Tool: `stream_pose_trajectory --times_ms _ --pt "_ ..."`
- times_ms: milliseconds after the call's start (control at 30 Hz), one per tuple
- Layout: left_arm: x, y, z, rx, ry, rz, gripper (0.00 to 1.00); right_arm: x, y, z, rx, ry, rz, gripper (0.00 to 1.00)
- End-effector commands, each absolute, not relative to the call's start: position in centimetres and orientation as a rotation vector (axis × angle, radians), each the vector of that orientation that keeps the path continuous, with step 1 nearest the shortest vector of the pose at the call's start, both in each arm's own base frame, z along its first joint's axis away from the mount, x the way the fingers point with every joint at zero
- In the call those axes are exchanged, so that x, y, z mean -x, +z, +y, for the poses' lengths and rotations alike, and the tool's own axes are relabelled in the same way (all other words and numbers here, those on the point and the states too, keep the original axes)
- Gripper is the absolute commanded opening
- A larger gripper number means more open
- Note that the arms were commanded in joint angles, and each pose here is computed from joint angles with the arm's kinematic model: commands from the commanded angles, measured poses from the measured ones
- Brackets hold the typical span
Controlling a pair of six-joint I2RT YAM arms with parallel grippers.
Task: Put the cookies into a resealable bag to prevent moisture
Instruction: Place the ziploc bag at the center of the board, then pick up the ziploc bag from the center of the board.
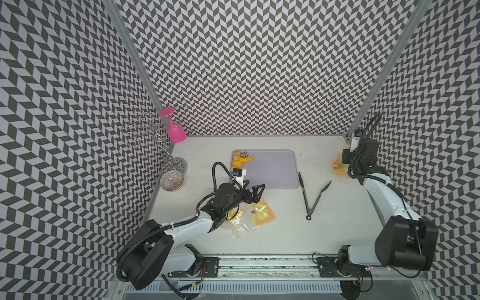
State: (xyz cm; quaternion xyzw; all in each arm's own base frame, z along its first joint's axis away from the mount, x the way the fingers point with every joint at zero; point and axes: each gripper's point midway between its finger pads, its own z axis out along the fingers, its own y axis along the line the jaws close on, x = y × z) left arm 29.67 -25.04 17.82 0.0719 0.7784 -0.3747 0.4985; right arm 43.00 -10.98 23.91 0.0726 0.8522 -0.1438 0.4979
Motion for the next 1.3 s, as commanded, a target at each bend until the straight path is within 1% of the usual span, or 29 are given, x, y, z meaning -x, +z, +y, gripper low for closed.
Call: stream_pose_trajectory --times_ms 0,167,300,367,400,433,533,567,633,700,767,867,933,967,1033,1100,1133,1267 --pt "-30.6 19.2 -22.2 0.012 -0.82 1.844 1.0 -44.1 25.9 -13.0 -0.23 -0.348 1.946 0.0" --pt "-31.1 18.3 -20.8 0.002 -0.649 1.894 0.99 -44.5 23.3 -13.6 -0.252 -0.295 1.996 0.0" --pt "-30.7 17.7 -20.7 -0.011 -0.644 1.915 1.0 -44.8 22.0 -13.7 -0.272 -0.278 2.036 0.05" --pt "-30.6 17.5 -20.5 0.001 -0.633 1.928 1.0 -44.8 22.0 -14.1 -0.295 -0.295 2.046 0.1" --pt "-30.7 17.4 -20.2 0.01 -0.617 1.938 0.99 -44.7 22.2 -14.4 -0.314 -0.311 2.041 0.17" --pt "-30.8 17.2 -19.8 0.027 -0.595 1.949 1.0 -44.5 22.5 -14.7 -0.334 -0.322 2.031 0.31" --pt "-31.1 16.9 -18.5 0.092 -0.517 1.981 1.0 -44.1 24.8 -14.5 -0.354 -0.307 1.974 0.68" --pt "-31.1 17.1 -18.1 0.113 -0.496 1.98 0.99 -44.0 25.6 -14.2 -0.347 -0.289 1.954 0.76" --pt "-31.2 17.4 -16.8 0.17 -0.446 1.969 1.0 -43.6 28.5 -13.1 -0.338 -0.224 1.873 0.85" --pt "-31.0 18.0 -15.8 0.205 -0.412 1.946 1.0 -42.9 30.7 -11.6 -0.343 -0.122 1.804 0.92" --pt "-30.7 18.5 -15.5 0.176 -0.398 1.936 0.99 -41.9 32.4 -9.5 -0.34 -0.024 1.747 1.0" --pt "-30.1 18.7 -14.9 0.187 -0.389 1.951 0.99 -40.0 33.3 -6.7 -0.372 0.05 1.695 0.99" --pt "-29.7 18.8 -14.3 0.222 -0.394 1.954 0.99 -38.9 33.2 -4.5 -0.343 0.102 1.675 0.99" --pt "-29.4 18.9 -14.0 0.231 -0.404 1.952 0.99 -38.3 33.0 -3.3 -0.327 0.167 1.66 1.0" --pt "-29.0 19.0 -13.7 0.238 -0.428 1.946 0.99 -37.1 32.5 0.1 -0.253 0.398 1.616 0.99" --pt "-28.7 18.5 -13.1 0.259 -0.439 1.959 0.99 -35.5 31.5 4.1 -0.165 0.64 1.564 0.99" --pt "-28.6 18.3 -12.9 0.272 -0.443 1.968 0.99 -34.9 30.9 6.2 -0.117 0.716 1.566 0.99" --pt "-28.4 16.9 -11.6 0.326 -0.426 2.016 0.98 -33.0 26.8 16.2 0.111 0.852 1.731 0.99"
